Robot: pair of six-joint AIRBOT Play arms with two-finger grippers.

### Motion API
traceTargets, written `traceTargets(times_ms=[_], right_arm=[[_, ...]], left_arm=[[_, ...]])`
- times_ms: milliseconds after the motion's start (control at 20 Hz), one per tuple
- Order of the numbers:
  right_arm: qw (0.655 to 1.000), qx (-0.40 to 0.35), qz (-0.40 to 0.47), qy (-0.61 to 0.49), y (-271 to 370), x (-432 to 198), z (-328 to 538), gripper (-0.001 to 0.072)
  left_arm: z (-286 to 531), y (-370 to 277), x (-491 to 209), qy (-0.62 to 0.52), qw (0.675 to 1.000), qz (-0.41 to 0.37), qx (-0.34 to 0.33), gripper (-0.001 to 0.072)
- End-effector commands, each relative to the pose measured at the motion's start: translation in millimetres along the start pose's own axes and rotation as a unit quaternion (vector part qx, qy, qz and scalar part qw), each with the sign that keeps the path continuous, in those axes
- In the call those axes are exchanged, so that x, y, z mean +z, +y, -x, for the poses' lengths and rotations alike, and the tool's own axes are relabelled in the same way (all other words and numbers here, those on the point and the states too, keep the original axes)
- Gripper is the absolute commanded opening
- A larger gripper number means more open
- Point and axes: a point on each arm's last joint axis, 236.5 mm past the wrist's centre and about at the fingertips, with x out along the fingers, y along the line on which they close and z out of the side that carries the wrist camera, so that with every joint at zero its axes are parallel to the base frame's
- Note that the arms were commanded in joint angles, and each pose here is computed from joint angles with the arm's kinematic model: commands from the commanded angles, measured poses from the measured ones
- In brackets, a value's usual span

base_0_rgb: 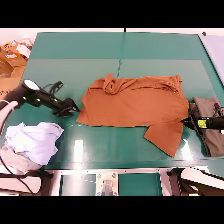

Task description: Fold the shirts.

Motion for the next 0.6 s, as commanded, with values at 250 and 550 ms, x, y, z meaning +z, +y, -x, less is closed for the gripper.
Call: traceTargets(times_ms=[250, 550], right_arm=[[1.0, 0.002, 0.004, -0.003, 3.1, 1.1, -0.7, 0.0021], [0.998, 0.063, 0.027, 0.008, 43.7, -1.8, 4.2, 0.002]], left_arm=[[-48.1, -17.8, -32.5, 0.062, 0.997, -0.042, -0.027, 0.0154], [-7.0, -51.0, 3.0, 0.018, 0.995, -0.096, -0.036, 0.0017]])
